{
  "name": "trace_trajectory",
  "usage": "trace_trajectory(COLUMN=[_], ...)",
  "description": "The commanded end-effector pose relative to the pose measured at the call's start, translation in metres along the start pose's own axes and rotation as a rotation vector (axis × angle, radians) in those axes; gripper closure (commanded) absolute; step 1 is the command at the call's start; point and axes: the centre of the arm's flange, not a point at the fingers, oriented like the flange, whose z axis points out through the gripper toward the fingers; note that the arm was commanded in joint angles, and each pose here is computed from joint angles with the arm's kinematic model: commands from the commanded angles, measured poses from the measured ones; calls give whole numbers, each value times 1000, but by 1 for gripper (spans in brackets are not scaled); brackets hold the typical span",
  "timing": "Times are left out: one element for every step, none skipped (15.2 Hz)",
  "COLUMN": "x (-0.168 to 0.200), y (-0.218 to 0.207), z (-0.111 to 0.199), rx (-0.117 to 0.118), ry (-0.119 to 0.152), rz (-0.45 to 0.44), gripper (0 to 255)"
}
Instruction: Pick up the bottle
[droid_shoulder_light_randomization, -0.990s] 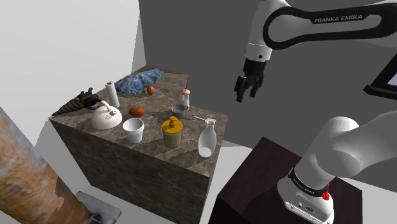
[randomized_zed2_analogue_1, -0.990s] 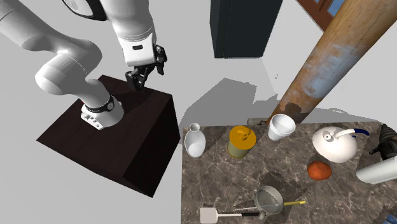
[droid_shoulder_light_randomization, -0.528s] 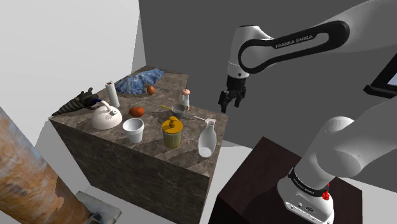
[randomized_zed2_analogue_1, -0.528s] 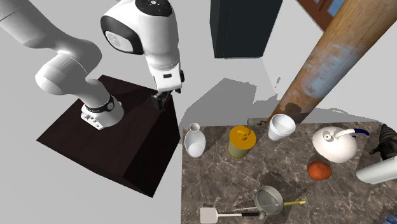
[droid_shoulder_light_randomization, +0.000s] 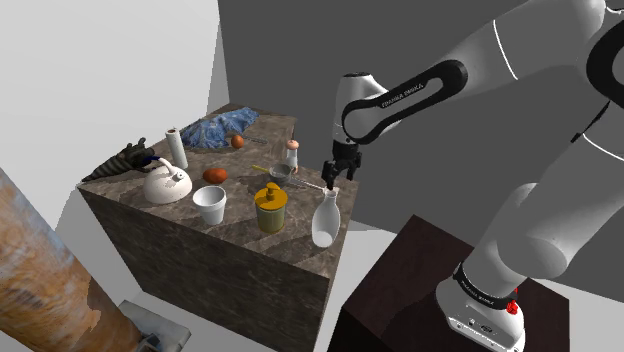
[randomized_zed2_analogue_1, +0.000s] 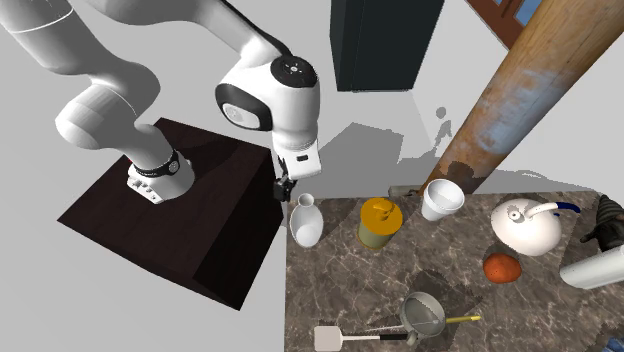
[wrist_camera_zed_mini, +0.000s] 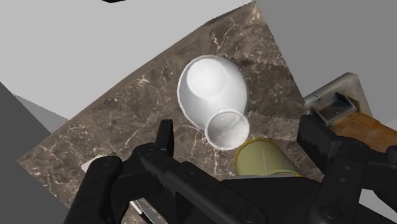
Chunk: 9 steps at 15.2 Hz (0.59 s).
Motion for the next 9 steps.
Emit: trace_trajectory(x=[15, 23, 31, 35, 35, 36, 36, 36, 37], y=[-3, -4, -6, -7, -7, -6, -6, -6, -6], z=[20, 31, 41, 45, 51, 56, 61, 66, 72], rx=[-9, -13, -18, -20, -20, -20, -20, -20, -20], ry=[6, 8, 10, 10, 10, 10, 10, 10, 10], rz=[-4, -6, -8, -9, -9, -9, -9, -9, -9], gripper=[0, 0, 0, 0, 0, 0, 0, 0, 0])
